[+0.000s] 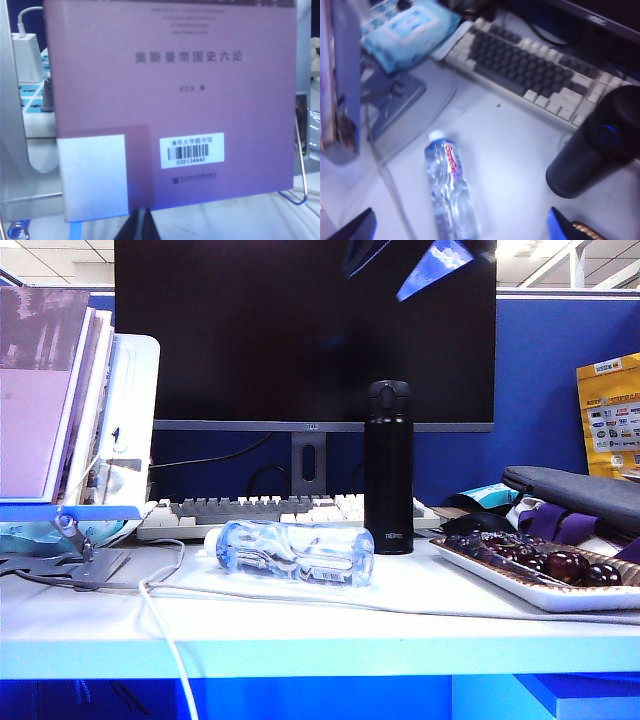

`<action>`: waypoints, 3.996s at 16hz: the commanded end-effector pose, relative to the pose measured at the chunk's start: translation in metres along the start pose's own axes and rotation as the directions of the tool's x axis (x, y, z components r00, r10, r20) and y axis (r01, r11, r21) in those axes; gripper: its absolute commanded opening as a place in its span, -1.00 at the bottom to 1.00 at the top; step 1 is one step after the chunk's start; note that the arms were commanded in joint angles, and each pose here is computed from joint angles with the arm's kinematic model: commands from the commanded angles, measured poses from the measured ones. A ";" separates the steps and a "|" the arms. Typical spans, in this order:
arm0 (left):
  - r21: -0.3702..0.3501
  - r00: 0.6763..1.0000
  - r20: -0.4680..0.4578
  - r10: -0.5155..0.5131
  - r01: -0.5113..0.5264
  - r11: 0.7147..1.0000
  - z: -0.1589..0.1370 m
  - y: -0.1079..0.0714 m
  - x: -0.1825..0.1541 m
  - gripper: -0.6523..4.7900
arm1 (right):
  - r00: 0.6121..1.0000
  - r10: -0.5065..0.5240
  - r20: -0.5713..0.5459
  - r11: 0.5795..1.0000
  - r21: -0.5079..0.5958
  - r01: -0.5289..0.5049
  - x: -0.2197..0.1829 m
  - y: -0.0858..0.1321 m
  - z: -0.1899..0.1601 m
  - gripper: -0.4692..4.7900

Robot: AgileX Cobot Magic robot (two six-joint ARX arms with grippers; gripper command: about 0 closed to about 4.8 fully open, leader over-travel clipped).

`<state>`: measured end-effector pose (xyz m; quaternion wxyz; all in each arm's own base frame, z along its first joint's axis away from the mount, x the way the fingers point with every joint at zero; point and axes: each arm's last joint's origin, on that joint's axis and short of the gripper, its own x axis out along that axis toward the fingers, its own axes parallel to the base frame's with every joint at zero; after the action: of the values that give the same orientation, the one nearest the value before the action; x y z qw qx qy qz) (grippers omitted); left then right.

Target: Pick up the mineral water bottle and place it vertically to the right of the black thermos cup.

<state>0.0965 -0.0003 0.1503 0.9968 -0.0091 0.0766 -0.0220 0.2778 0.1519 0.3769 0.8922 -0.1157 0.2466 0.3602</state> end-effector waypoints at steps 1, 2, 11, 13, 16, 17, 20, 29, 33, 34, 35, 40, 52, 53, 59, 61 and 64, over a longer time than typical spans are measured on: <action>0.004 1.000 -0.007 -0.005 0.005 1.000 -0.001 0.000 0.000 -0.77 | 0.999 0.002 0.049 0.994 -0.113 0.004 0.022 0.015 0.008 1.00; 0.004 1.000 -0.007 -0.005 0.005 1.000 -0.001 0.000 0.000 -0.77 | 0.998 0.019 0.057 0.990 -0.142 -0.011 0.033 0.022 0.009 1.00; 0.004 1.000 -0.007 -0.005 0.005 1.000 -0.001 0.000 0.000 -0.77 | 0.982 -0.019 -0.185 0.911 -0.408 -0.059 0.152 0.073 -0.013 1.00; 0.004 1.000 -0.007 -0.005 0.005 1.000 -0.001 0.000 0.000 -0.77 | 0.966 -0.019 -0.258 0.902 -0.421 -0.095 0.171 0.076 -0.012 1.00; 0.004 1.000 -0.007 -0.005 0.005 1.000 -0.001 0.000 0.000 -0.77 | 0.946 -0.016 -0.322 0.886 -0.444 -0.136 0.193 0.076 -0.008 1.00; 0.004 1.000 -0.007 -0.005 0.005 1.000 -0.001 0.000 0.000 -0.77 | 0.944 -0.017 -0.330 0.883 -0.448 -0.141 0.198 0.075 -0.006 1.00; 0.004 1.000 -0.007 -0.005 0.005 1.000 -0.001 0.000 0.000 -0.77 | 0.945 -0.018 -0.327 0.867 -0.476 -0.148 0.210 0.073 -0.004 1.00; 0.004 1.000 -0.007 -0.005 0.005 1.000 -0.001 0.000 0.000 -0.77 | 0.902 0.111 -0.417 0.886 -0.370 -0.280 0.227 0.072 -0.025 1.00; 0.004 1.000 -0.007 -0.005 0.005 1.000 -0.001 0.000 0.000 -0.77 | 0.872 0.113 -0.476 0.896 -0.331 -0.297 0.240 0.072 -0.041 1.00; 0.004 1.000 -0.007 -0.005 0.005 1.000 -0.001 0.000 0.000 -0.77 | 0.869 0.112 -0.482 0.899 -0.324 -0.295 0.243 0.071 -0.044 1.00; 0.004 1.000 -0.007 -0.005 0.005 1.000 -0.001 0.000 0.000 -0.77 | 0.870 0.110 -0.481 0.902 -0.319 -0.291 0.246 0.071 -0.045 1.00; 0.004 1.000 -0.007 -0.005 0.005 1.000 -0.001 0.000 0.000 -0.77 | 0.871 0.078 -0.485 0.924 -0.293 -0.245 0.252 0.065 -0.050 0.82; 0.004 1.000 -0.007 -0.005 0.005 1.000 -0.001 0.000 0.000 -0.77 | 0.857 0.005 -0.515 0.933 -0.307 -0.190 0.256 0.060 -0.055 0.08; 0.004 1.000 -0.007 -0.005 0.005 1.000 -0.001 0.000 0.000 -0.77 | 0.860 -0.007 -0.510 0.933 -0.314 -0.178 0.255 0.059 -0.053 0.08; 0.004 1.000 -0.007 -0.005 0.005 1.000 -0.001 0.000 0.000 -0.77 | 0.951 -0.026 -0.310 0.965 -0.254 -0.056 0.232 0.050 0.013 0.08; 0.004 1.000 -0.007 -0.005 0.005 1.000 -0.001 0.000 0.000 -0.77 | 0.969 -0.042 -0.245 0.977 -0.213 -0.011 0.222 0.042 0.030 0.08; 0.004 1.000 -0.007 -0.005 0.005 1.000 -0.001 0.000 0.000 -0.77 | 0.983 -0.072 -0.169 0.992 -0.111 0.053 0.207 0.025 0.051 0.08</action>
<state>0.0965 -0.0003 0.1503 0.9968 -0.0091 0.0764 -0.0220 0.4058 0.3144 0.2931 0.8525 -0.2291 0.3217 0.3425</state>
